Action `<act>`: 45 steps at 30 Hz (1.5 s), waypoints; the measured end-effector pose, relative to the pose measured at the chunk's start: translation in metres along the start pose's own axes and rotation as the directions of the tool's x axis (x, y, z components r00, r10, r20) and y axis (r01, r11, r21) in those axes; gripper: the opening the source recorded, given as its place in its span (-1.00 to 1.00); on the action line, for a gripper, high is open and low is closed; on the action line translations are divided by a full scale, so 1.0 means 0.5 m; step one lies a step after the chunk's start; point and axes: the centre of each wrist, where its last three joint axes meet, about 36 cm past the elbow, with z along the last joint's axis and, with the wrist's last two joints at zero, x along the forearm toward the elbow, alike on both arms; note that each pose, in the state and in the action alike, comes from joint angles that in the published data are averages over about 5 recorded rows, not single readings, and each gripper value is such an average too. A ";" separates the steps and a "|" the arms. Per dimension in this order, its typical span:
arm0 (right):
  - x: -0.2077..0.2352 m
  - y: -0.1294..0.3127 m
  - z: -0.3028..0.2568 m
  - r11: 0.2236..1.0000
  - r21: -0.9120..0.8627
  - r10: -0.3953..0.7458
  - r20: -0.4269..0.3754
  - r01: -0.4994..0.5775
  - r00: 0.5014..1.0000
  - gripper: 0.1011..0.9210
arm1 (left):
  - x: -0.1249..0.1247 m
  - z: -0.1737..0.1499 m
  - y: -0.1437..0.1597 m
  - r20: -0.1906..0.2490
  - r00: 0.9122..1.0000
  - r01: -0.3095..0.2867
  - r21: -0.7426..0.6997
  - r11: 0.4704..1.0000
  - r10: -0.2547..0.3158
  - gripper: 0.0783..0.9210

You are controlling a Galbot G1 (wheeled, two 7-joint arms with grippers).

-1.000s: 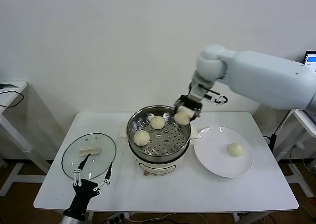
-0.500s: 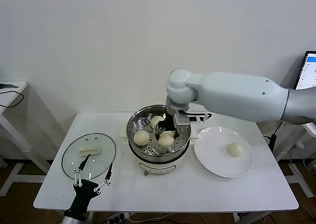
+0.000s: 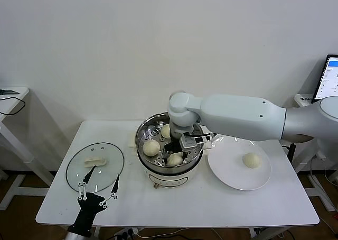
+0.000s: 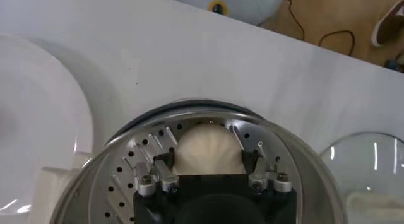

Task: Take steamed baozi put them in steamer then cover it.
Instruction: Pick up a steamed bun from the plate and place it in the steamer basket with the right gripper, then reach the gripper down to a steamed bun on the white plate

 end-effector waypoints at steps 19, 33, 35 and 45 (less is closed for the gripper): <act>0.125 0.097 0.033 0.982 -0.171 0.056 -0.112 -0.075 0.992 0.76 | -0.003 -0.002 -0.005 0.001 1.000 -0.003 0.013 1.000 0.003 0.77; 0.209 0.509 0.035 0.396 -0.904 0.039 -0.155 -0.157 0.987 0.76 | -0.009 -0.005 -0.016 0.004 1.000 -0.023 0.015 1.000 0.023 0.77; 0.197 0.570 0.025 0.283 -0.948 0.028 -0.144 -0.146 0.989 0.76 | -0.009 -0.006 -0.017 0.004 1.000 -0.024 0.015 1.000 0.024 0.77; 0.080 0.769 -0.028 -0.106 -0.991 0.007 -0.084 -0.083 0.996 0.76 | -0.004 -0.003 -0.020 -0.003 1.000 -0.027 0.018 0.999 0.027 0.77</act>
